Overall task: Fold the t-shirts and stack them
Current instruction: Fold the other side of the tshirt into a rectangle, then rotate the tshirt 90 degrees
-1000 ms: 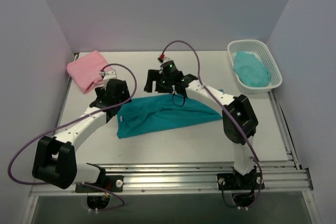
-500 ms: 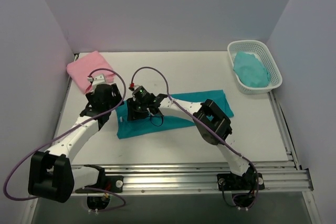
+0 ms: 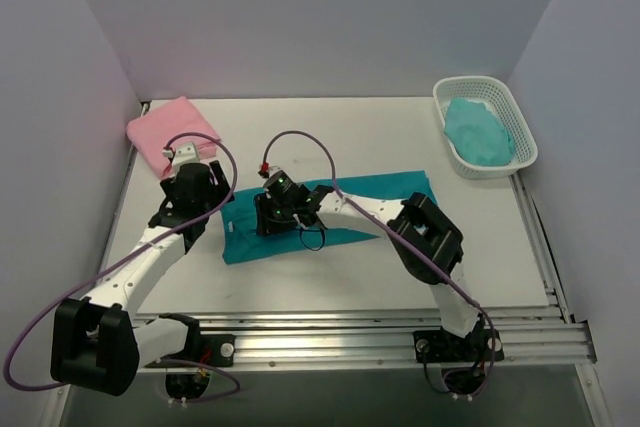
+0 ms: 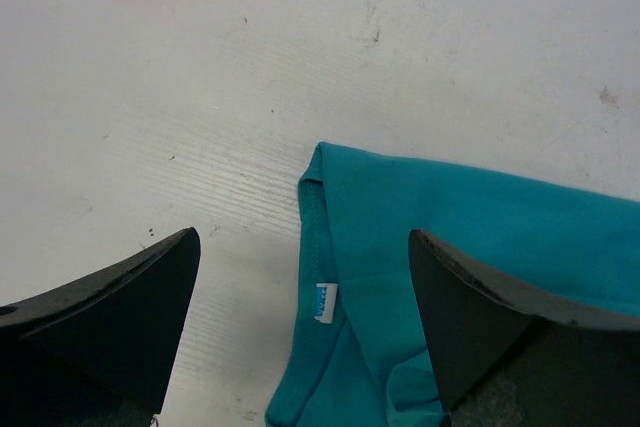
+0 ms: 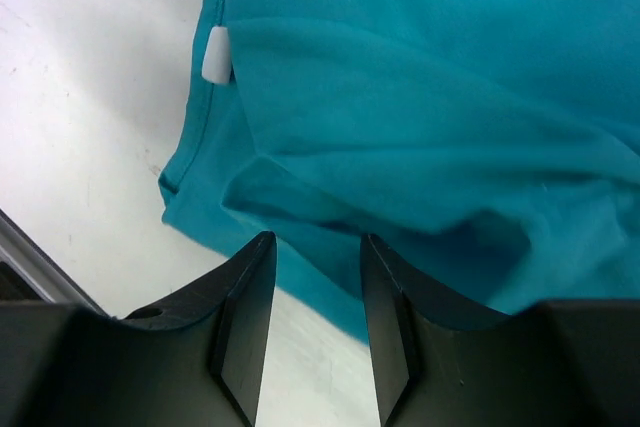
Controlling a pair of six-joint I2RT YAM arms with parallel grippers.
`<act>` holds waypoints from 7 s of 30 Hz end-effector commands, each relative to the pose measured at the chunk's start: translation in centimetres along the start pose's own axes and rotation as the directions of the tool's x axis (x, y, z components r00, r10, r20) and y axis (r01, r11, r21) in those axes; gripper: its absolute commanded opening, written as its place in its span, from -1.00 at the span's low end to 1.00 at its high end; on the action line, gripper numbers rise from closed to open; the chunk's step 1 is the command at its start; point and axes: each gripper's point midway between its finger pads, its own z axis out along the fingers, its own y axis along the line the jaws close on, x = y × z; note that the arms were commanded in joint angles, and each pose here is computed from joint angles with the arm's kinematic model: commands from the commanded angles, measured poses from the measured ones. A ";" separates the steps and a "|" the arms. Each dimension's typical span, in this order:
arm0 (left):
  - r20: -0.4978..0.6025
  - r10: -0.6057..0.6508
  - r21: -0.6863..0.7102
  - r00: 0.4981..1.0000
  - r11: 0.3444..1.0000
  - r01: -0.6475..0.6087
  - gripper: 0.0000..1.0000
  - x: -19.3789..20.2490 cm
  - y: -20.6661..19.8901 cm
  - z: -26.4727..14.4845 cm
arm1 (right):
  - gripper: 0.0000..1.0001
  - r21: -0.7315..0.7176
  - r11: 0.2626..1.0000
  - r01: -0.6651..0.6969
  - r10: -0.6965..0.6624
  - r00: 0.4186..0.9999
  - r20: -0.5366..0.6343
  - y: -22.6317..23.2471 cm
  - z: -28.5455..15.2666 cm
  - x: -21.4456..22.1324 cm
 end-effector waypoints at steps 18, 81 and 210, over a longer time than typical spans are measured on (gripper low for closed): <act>0.048 -0.066 0.054 0.997 0.997 0.063 0.89 -1.5 -1.4 0.2 | -0.25 0.119 0.993 -0.013 -0.018 0.967 0.255 -1.1 -12.0 -0.9; -0.042 0.013 0.395 0.999 0.919 0.005 0.96 2.4 -11.6 -6.5 | -0.20 -0.026 0.999 -0.026 0.031 0.969 0.246 -1.1 -14.3 2.9; 0.060 -0.213 0.128 0.975 0.971 0.204 0.88 9.7 -8.4 -5.9 | 0.63 0.111 0.992 -0.054 0.033 0.982 0.186 -8.3 -12.6 5.2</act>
